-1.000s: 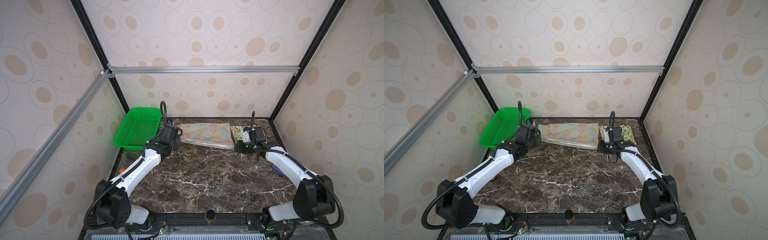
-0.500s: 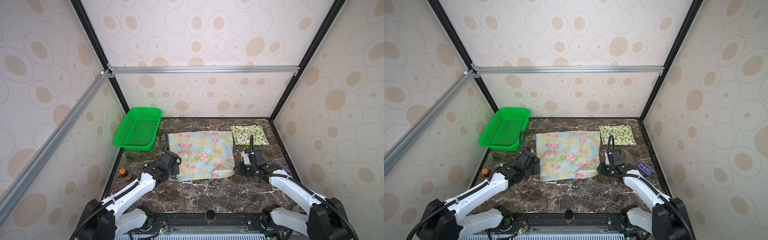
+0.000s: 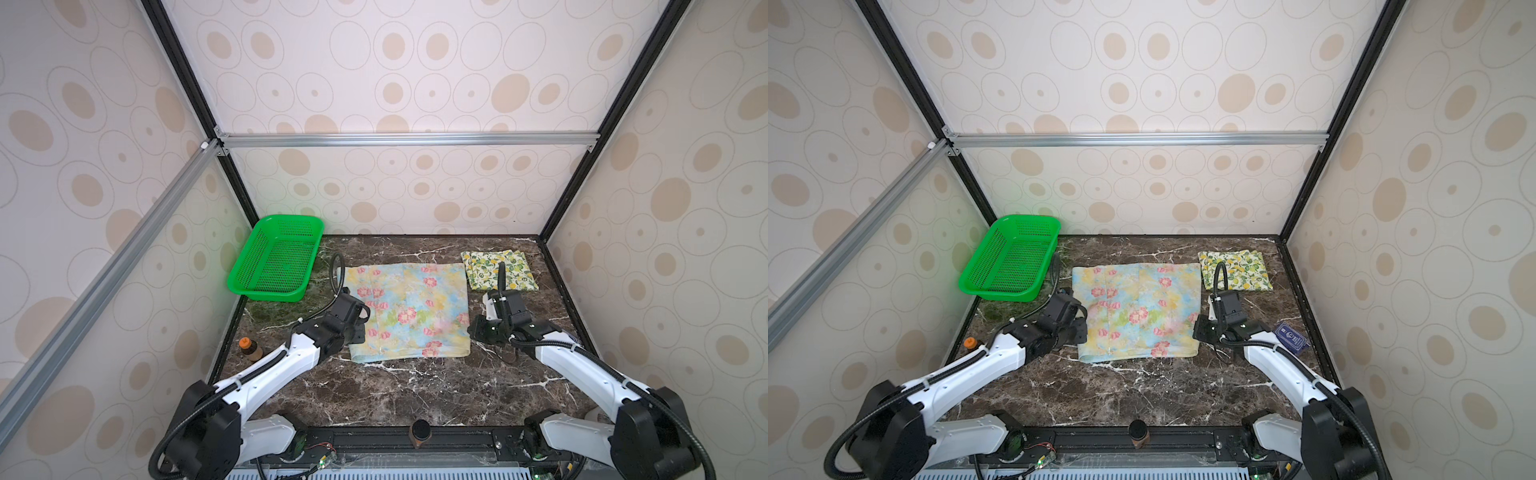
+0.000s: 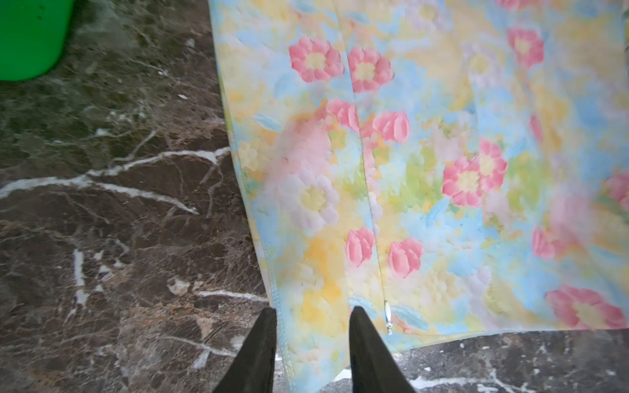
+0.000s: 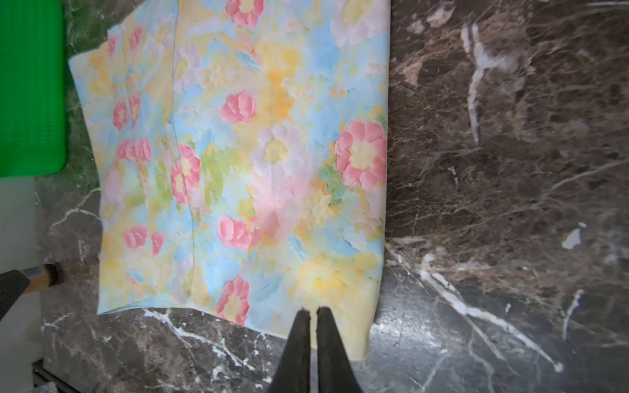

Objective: Fold and stack the skirts

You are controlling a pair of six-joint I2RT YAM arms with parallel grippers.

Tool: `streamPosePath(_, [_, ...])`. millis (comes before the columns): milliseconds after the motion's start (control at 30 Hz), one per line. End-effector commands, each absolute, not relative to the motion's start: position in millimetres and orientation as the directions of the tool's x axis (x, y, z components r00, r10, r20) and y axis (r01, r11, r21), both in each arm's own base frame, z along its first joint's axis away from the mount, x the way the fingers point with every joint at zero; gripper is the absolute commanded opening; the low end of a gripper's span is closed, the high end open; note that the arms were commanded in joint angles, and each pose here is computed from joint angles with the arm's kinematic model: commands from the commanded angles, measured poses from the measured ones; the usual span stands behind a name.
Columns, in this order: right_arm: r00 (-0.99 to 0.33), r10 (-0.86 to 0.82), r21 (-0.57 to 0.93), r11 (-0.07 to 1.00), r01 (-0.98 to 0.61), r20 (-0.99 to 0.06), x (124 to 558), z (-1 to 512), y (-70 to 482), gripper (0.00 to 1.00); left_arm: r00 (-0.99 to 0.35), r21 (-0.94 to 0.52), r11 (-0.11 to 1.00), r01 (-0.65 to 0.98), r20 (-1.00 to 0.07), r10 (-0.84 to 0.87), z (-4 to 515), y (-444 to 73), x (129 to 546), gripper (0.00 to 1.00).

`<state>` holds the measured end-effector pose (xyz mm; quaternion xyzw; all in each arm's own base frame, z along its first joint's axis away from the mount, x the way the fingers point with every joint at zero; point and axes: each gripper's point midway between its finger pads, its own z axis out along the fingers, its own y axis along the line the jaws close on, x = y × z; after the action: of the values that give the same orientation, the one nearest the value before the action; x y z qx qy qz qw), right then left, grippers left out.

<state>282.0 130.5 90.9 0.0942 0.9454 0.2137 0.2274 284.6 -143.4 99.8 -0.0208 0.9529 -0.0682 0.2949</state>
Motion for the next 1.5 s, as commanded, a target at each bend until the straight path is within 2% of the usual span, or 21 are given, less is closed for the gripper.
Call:
streamPosePath(0, [-0.887,0.285,0.460,0.883,0.096,-0.363,278.9,75.0,138.4,0.02,-0.839,-0.129,0.990,0.056,-0.544,-0.023,88.2,-156.5,287.3,0.35])
streamPosePath(400, [-0.906,0.341,0.398,0.889,0.225,-0.252,256.4,21.6,127.7,0.00,-0.914,-0.093,0.992,0.081,-0.403,0.036,29.2,-156.3,259.5,0.34])
streamPosePath(667, [-0.897,0.342,0.197,0.935,0.295,-0.279,263.9,17.3,96.8,0.00,-0.950,-0.134,0.988,0.071,-0.311,0.026,1.8,-157.6,232.8,0.33])
streamPosePath(800, [-0.902,0.328,0.171,0.942,0.289,-0.281,286.7,16.1,98.7,0.00,-0.958,-0.146,0.987,0.069,-0.286,0.025,-2.0,-160.3,221.8,0.32])
streamPosePath(1000, [-0.928,0.265,0.138,0.962,0.236,-0.260,330.9,6.2,110.4,0.00,-0.954,-0.169,0.983,0.070,-0.301,0.016,-1.0,-174.3,213.7,0.32])
streamPosePath(1200, [-0.912,0.269,0.137,0.962,0.237,-0.309,379.9,2.0,96.0,0.00,-0.940,-0.219,0.967,0.131,-0.336,0.051,8.3,-208.8,207.7,0.32])
streamPosePath(1367, [-0.897,0.200,0.098,0.980,0.175,-0.394,387.9,52.1,92.5,0.00,-0.911,-0.169,0.971,0.168,-0.403,0.088,38.0,-213.6,219.5,0.33])
streamPosePath(1467, [-0.877,0.213,0.142,0.976,0.167,-0.430,382.2,75.5,94.9,0.00,-0.882,-0.140,0.972,0.188,-0.459,0.104,60.8,-211.1,231.1,0.35])
